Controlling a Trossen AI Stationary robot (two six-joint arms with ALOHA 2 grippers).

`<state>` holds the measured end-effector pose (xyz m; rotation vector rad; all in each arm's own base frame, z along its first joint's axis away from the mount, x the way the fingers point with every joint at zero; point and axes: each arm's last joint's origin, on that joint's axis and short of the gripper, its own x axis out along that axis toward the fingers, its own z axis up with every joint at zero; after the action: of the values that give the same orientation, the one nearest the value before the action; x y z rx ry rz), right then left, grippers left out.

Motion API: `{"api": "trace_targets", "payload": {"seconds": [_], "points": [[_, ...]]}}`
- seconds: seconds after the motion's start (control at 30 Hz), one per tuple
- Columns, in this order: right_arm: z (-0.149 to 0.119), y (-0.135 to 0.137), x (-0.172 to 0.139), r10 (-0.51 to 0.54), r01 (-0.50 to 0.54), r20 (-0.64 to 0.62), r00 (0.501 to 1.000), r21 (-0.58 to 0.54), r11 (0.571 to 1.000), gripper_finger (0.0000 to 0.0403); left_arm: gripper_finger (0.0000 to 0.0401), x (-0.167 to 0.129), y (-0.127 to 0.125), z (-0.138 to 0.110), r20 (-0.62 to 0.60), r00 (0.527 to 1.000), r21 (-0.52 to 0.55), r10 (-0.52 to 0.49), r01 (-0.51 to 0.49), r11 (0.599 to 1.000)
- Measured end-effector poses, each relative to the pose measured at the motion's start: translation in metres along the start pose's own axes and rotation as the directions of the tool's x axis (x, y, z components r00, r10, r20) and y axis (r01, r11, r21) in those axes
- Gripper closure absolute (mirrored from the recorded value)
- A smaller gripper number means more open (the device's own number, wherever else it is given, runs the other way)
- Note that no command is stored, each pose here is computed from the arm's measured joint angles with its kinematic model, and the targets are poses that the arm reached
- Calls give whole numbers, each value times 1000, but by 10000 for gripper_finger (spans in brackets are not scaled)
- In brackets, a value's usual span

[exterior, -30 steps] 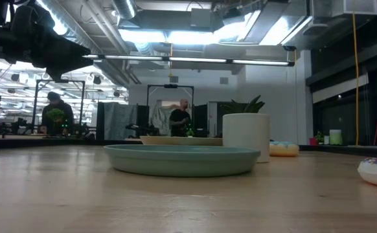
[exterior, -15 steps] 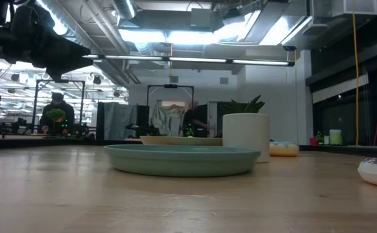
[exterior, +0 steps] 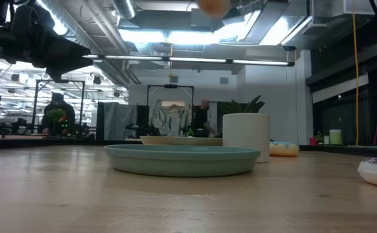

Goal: Pick & Place donuts
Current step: Put the small dark blue donut on the blue plate

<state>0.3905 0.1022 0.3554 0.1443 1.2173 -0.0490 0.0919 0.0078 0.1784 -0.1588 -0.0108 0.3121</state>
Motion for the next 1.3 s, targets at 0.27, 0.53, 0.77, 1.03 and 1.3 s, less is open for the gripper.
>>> {"api": "trace_targets", "payload": {"seconds": [0.27,0.53,0.77,1.03,1.3], "points": [[11,6,32,-2,2,-4,1000,0,1000,368,205,0,0,0,0,1000,0,0,0,1000],[20,11,64,-4,4,-5,1000,-43,999,368,205,0,0,0,0,1000,0,0,0,1000],[26,9,91,-31,30,-24,999,-52,998,368,205,0,0,0,0,1000,0,0,0,1000],[32,3,123,-82,80,-38,996,-58,995,368,205,0,0,0,0,1000,0,0,0,1000],[36,0,151,-77,73,-50,996,-66,995,368,205,0,0,0,0,1000,0,0,0,1000]]}}
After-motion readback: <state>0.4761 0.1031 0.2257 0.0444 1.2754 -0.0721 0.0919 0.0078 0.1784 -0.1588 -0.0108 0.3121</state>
